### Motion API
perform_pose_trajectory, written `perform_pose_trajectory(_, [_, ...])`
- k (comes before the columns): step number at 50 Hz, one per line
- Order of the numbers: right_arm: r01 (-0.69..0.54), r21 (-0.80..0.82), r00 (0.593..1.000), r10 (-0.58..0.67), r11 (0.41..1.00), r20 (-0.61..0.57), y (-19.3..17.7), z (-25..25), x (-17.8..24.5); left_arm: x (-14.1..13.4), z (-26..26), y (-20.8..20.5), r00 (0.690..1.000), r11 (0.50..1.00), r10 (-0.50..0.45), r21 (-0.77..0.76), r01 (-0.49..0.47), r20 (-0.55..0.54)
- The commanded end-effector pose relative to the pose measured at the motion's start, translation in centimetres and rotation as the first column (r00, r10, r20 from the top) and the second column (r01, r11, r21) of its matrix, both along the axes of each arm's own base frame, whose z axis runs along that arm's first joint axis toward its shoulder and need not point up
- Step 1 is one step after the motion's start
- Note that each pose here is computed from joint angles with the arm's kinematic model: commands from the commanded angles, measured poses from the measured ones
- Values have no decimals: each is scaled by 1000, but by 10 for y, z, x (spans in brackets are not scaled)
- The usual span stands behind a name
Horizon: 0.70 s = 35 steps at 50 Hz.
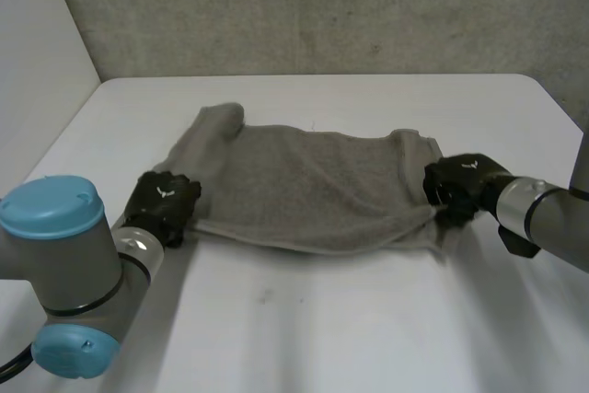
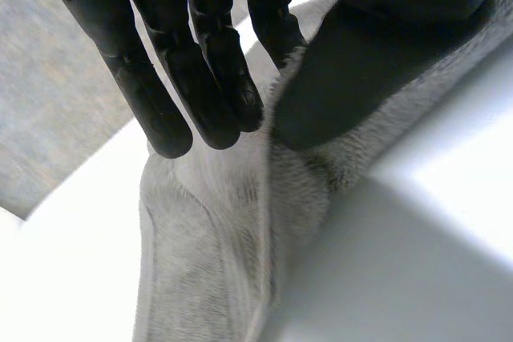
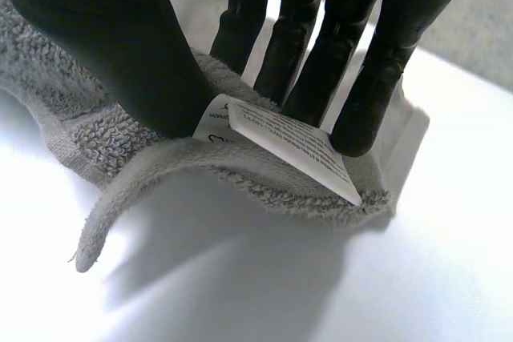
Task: Fold the towel.
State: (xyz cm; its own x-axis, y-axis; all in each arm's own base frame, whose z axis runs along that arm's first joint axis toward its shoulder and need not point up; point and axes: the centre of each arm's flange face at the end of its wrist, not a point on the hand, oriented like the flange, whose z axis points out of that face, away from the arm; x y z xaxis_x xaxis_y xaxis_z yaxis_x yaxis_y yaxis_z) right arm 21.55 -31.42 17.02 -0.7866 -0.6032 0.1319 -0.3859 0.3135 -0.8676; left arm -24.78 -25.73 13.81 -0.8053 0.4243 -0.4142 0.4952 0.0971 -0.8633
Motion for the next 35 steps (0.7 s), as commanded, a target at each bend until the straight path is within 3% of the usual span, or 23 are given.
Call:
perform_pose_trajectory(1, [38, 22, 999, -38, 999, -4, -1, -6, -17, -1, 0, -2, 1000, 1000, 2, 2, -2, -1])
perform_pose_trajectory(35, [97, -3, 995, -97, 995, 25, -18, -8, -45, 10, -19, 9, 999, 994, 25, 104, -28, 36])
